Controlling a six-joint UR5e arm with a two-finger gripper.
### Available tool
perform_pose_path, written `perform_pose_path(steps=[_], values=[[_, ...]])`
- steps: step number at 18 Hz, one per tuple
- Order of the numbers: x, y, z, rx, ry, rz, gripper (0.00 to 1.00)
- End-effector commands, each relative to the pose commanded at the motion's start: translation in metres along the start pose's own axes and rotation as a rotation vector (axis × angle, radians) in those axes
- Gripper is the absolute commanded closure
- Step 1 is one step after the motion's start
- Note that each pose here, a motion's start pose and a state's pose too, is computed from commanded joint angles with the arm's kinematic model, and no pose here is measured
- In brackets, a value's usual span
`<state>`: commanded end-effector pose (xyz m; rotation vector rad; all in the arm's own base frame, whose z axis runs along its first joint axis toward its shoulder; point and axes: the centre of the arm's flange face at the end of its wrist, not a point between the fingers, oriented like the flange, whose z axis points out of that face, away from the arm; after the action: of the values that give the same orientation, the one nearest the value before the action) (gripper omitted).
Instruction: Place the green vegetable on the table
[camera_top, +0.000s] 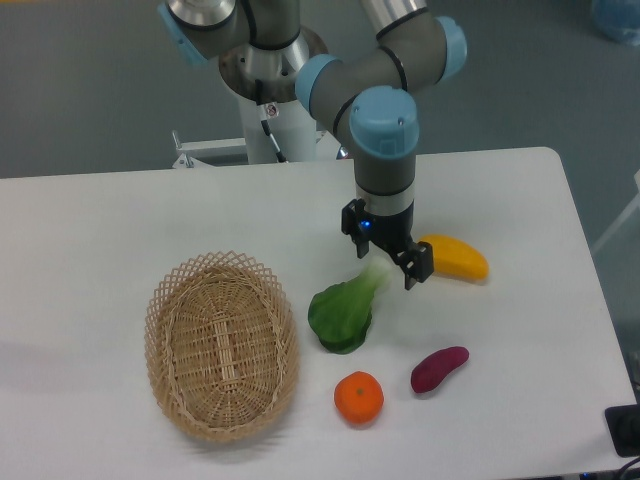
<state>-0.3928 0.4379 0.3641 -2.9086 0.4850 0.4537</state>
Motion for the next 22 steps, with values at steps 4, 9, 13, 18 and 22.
perform_pose_path(steps=[4,9,13,18,22], values=[[-0.033,0.000,-0.034,0.003,-0.046,-0.011,0.00],[-0.065,0.016,-0.069,-0.023,0.005,-0.037,0.00],[-0.090,0.027,-0.107,-0.036,0.040,-0.007,0.00],[-0.100,0.052,-0.114,-0.040,0.088,0.080,0.00],[-0.109,0.074,-0.116,0.036,0.086,0.095,0.00]])
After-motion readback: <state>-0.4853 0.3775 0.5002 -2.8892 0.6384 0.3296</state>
